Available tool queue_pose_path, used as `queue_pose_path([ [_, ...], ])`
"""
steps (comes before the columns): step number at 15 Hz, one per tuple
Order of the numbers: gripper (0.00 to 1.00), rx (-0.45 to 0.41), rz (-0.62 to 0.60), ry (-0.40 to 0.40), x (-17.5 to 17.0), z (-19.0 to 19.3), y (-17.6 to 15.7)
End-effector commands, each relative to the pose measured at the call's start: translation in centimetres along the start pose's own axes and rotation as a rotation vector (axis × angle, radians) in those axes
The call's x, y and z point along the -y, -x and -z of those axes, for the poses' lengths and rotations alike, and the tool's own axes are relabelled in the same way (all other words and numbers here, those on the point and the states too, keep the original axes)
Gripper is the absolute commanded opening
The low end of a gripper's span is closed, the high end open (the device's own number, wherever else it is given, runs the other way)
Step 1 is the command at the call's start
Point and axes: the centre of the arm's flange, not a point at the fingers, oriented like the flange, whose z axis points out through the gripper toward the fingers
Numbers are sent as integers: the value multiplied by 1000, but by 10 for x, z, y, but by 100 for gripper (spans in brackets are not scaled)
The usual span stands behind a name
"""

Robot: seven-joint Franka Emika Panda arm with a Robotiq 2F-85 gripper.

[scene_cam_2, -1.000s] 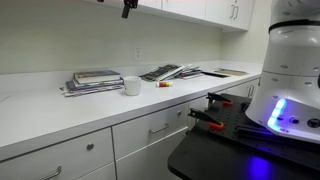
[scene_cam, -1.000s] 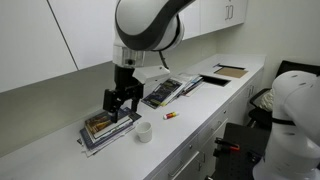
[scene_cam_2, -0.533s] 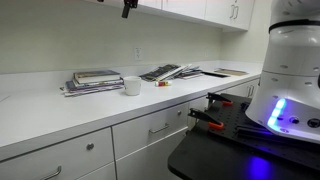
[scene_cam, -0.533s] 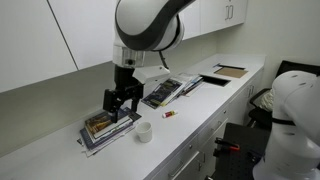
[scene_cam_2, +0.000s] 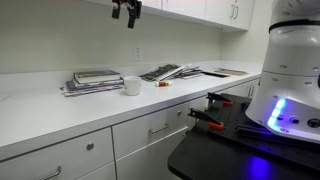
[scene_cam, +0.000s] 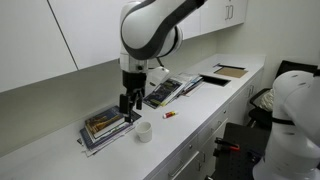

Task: Put the glue stick into the white mug.

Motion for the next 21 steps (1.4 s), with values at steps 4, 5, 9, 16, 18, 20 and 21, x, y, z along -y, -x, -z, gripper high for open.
queue_pose_path([
  [4, 100, 149, 286, 126, -121, -56, 9],
  [5, 100, 147, 294, 150, -139, -65, 12],
  [9, 100, 166, 305, 242, -195, -98, 14],
  [16, 100, 215, 242, 317, -249, -118, 21],
  [18, 100, 216, 230, 323, -252, -120, 19],
  [20, 100, 214, 234, 324, -250, -120, 16],
  [21, 100, 214, 234, 324, -250, -120, 16],
])
